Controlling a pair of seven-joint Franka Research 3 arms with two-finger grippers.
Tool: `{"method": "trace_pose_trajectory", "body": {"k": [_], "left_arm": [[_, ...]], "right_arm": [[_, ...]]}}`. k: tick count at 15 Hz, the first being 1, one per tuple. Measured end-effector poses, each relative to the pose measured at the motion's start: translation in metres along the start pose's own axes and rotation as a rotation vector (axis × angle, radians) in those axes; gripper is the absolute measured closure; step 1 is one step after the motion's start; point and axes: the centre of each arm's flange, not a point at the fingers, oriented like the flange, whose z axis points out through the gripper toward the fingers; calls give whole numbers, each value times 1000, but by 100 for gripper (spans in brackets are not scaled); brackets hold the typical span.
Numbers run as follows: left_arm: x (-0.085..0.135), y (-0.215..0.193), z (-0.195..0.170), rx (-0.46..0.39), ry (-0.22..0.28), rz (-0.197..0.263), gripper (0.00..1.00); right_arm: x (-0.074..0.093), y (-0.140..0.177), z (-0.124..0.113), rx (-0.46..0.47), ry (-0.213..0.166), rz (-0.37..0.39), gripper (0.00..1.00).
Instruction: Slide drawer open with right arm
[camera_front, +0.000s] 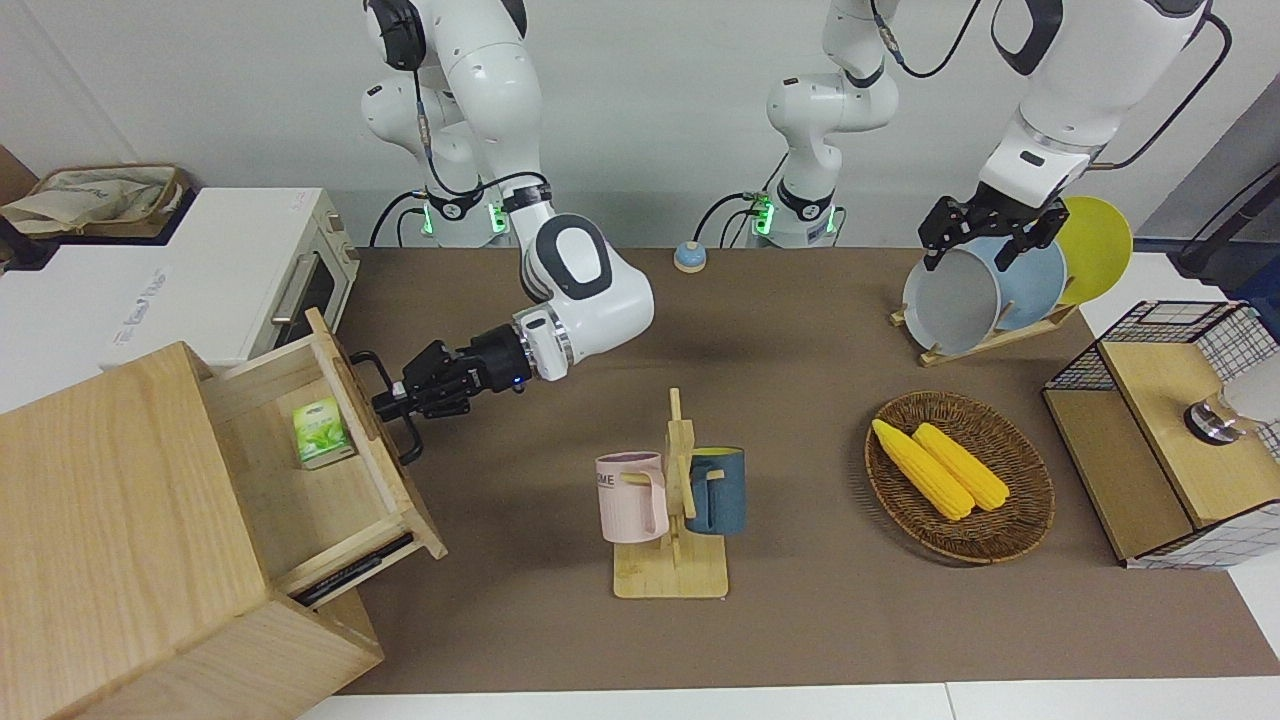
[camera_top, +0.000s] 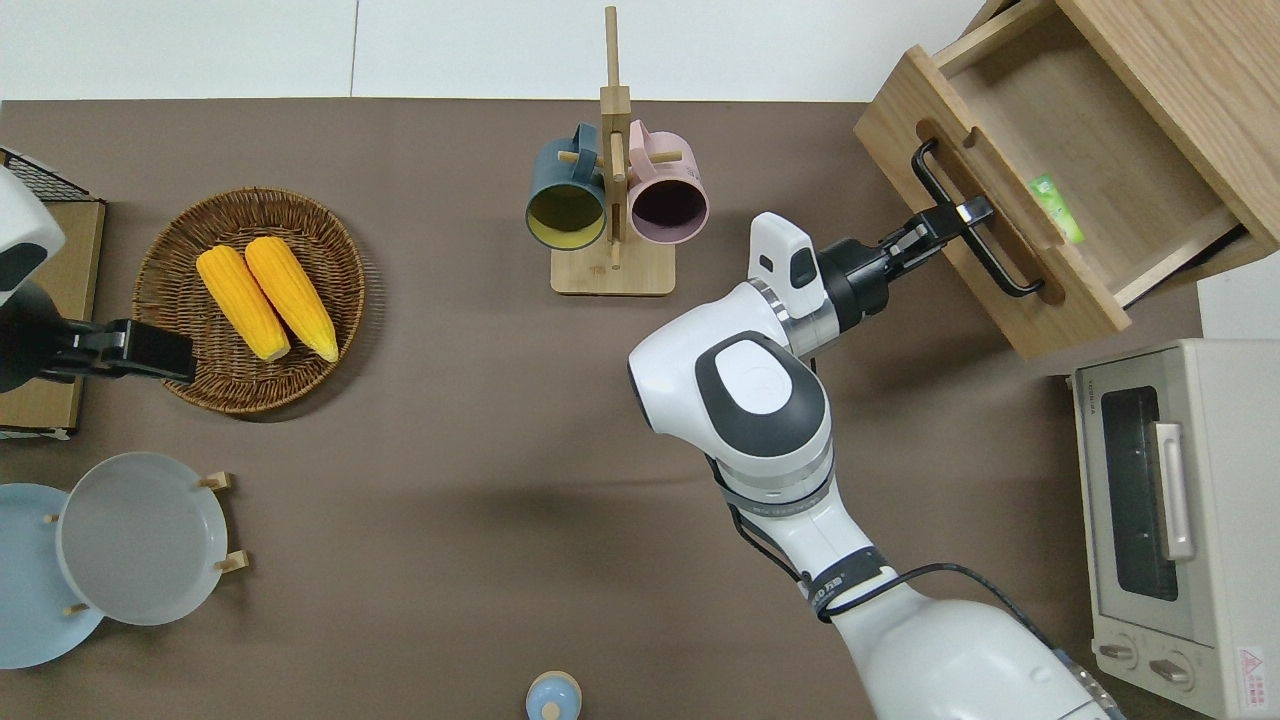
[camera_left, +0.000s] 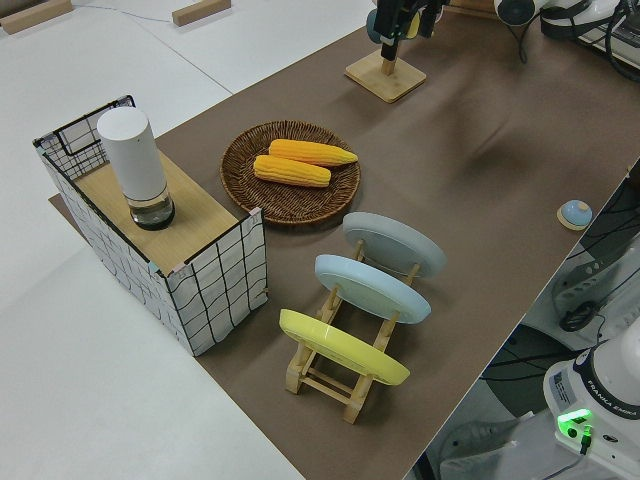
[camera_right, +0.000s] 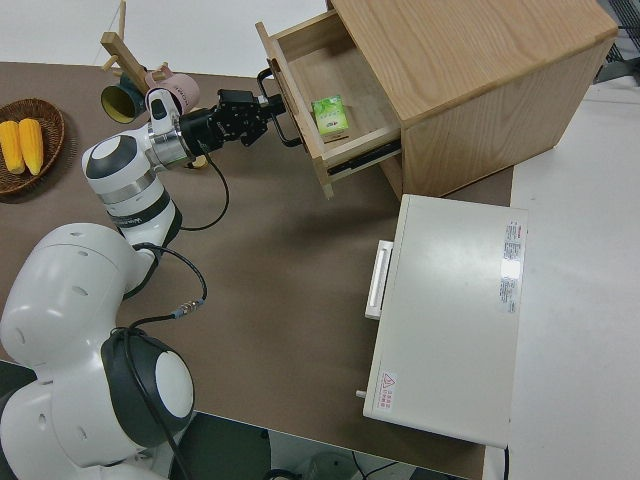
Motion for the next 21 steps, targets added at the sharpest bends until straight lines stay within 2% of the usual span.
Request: {"method": "trace_pose_trajectory", "body": {"k": [14, 21], "left_arm": [[0, 0, 0, 0, 0, 0, 0], [0, 0, 0, 0, 0, 0, 0]], "right_arm": [[-6, 4, -89, 10, -3, -10, 82], [-9, 2, -109, 0, -5, -16, 82]]}}
